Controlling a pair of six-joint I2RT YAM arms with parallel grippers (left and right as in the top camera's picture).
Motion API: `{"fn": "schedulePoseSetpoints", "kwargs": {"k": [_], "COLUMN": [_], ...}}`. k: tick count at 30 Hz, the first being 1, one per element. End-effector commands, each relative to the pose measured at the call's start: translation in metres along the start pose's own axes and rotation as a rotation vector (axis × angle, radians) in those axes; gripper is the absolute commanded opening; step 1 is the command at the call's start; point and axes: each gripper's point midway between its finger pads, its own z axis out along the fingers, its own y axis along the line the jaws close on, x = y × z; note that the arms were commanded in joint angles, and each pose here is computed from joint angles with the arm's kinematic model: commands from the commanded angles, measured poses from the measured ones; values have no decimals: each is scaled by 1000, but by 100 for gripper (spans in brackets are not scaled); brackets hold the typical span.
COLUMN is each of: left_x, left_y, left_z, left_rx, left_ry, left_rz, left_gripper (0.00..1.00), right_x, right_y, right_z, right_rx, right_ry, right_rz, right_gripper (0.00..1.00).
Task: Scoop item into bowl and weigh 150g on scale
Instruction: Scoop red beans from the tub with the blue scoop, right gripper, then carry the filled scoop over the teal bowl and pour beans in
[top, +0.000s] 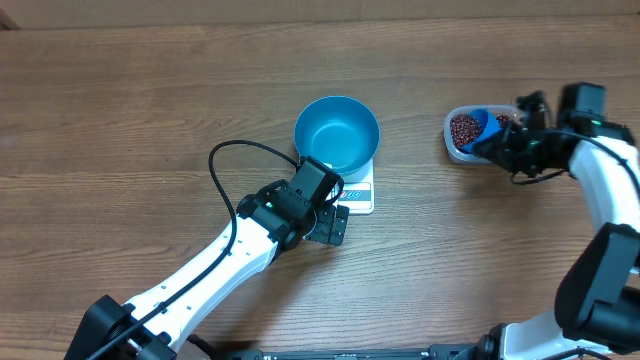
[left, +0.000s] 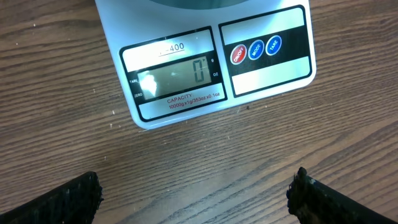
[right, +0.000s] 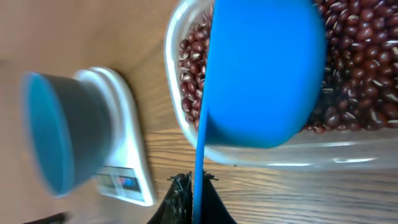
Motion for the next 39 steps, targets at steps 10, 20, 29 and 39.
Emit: {"fn": "schedulePoseSetpoints", "kwargs": {"k": [10, 20, 29, 39], "left_x": [2, 2, 2, 1], "left_y": [1, 1, 1, 0], "left_z": [1, 1, 1, 1], "left_rx": [-4, -4, -3, -3], "left_ry": [3, 4, 3, 0], "left_rz": [21, 21, 21, 21], "left_gripper": [99, 99, 100, 100], "right_x": [-11, -21, -32, -40], "right_y": [-14, -25, 4, 86], "right_z": [-32, -58, -109, -141], "right_rx": [-134, -198, -145, -169], "right_ry": [-70, -127, -127, -107], "right_rz": [107, 174, 48, -120], "right_gripper": [4, 4, 4, 4]}}
